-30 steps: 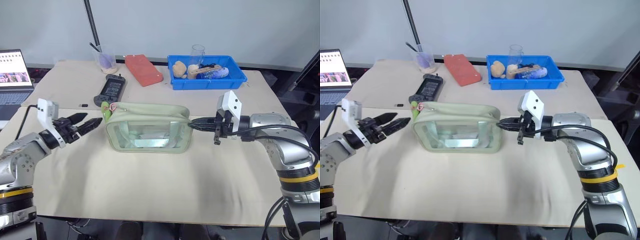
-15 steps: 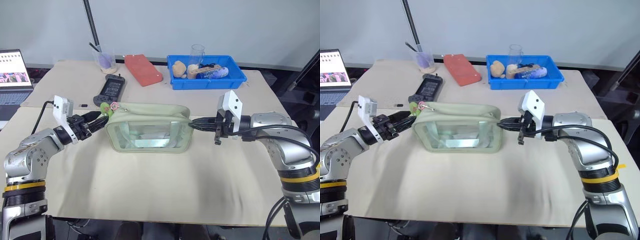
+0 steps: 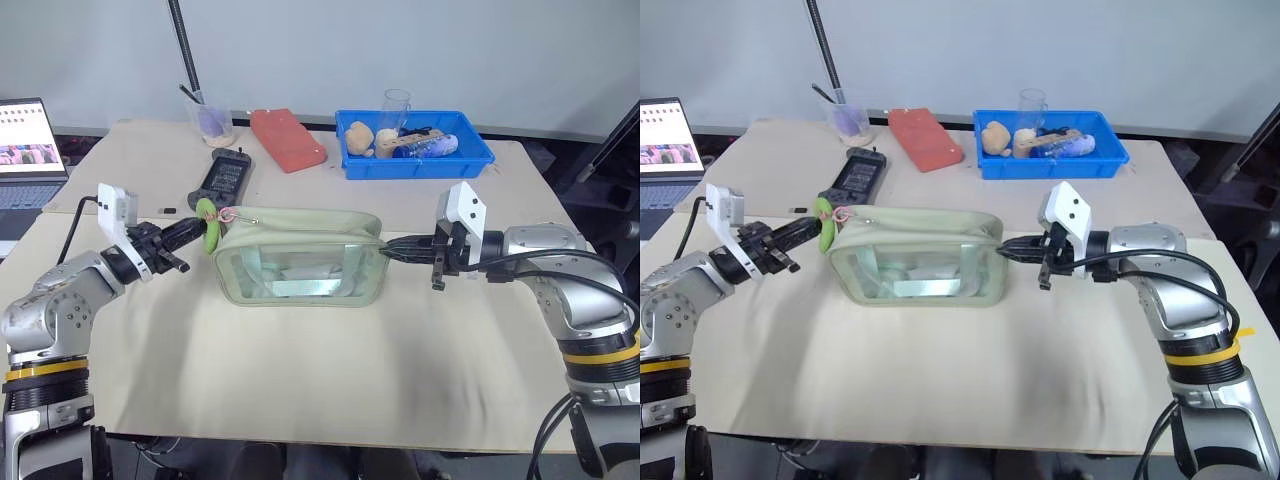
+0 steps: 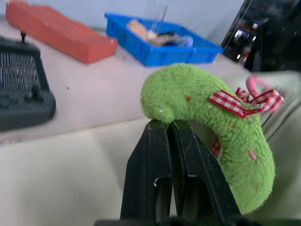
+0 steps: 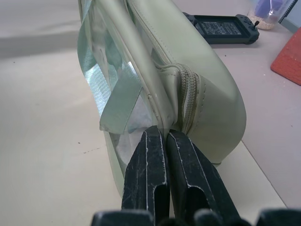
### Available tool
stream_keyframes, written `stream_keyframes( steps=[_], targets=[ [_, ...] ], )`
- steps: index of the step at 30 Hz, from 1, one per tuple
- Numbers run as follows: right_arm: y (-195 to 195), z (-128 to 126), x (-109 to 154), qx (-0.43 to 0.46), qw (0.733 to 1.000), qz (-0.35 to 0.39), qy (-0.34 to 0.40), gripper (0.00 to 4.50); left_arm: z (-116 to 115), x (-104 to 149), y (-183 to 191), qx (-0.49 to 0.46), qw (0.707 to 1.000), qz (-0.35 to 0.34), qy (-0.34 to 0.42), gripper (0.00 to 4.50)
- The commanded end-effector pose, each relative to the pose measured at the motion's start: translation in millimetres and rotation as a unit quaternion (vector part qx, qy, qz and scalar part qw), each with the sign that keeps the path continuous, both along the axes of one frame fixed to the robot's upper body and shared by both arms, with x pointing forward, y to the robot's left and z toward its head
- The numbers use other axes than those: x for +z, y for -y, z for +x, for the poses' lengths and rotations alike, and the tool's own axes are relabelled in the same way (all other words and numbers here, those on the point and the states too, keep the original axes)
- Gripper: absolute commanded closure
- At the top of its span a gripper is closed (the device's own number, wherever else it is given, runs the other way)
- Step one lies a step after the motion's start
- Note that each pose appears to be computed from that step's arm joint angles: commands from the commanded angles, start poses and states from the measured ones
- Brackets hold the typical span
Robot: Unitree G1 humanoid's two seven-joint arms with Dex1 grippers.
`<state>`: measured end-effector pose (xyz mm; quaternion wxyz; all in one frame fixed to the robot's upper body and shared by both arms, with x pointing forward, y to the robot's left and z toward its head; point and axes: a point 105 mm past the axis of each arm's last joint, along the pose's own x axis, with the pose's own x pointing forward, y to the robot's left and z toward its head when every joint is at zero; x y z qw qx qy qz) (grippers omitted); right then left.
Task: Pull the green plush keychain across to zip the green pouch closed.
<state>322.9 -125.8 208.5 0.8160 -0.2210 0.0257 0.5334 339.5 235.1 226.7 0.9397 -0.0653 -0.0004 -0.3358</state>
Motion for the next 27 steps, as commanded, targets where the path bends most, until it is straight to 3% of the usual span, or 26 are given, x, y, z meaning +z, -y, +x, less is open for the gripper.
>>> stream_keyframes(
  steps=[1,4,8,14,17,25,27],
  targets=[
    [-0.8,-0.3,10.4,0.007,1.0,-0.003,0.025,4.5,-13.1,47.6,29.1,-0.061,0.994,0.057,0.068,4.43],
    [-1.9,0.2,9.8,0.009,1.0,-0.003,0.024,4.5,-11.8,47.2,52.3,-0.088,0.984,0.134,0.077,4.43],
    [-2.9,0.5,10.1,0.009,1.0,-0.001,0.024,4.5,-13.0,36.1,69.9,-0.125,0.972,0.183,0.073,4.43],
    [-2.9,0.0,9.7,0.006,1.0,0.002,0.025,4.5,-7.0,31.2,74.0,-0.133,0.965,0.211,0.079,4.43],
    [-2.9,-0.6,8.7,0.004,1.0,0.003,0.023,4.5,-2.6,38.9,70.5,-0.123,0.966,0.21,0.09,3.52],
    [-3.0,2.8,6.6,-0.002,1.0,0.005,0.023,4.5,-20.5,69.4,56.2,-0.126,0.959,0.227,0.112,0.04],
    [-3.6,3.4,6.4,-0.002,1.0,0.005,0.024,4.5,-28.6,69.7,49.6,-0.128,0.957,0.241,0.103,0.04]
  ],
)
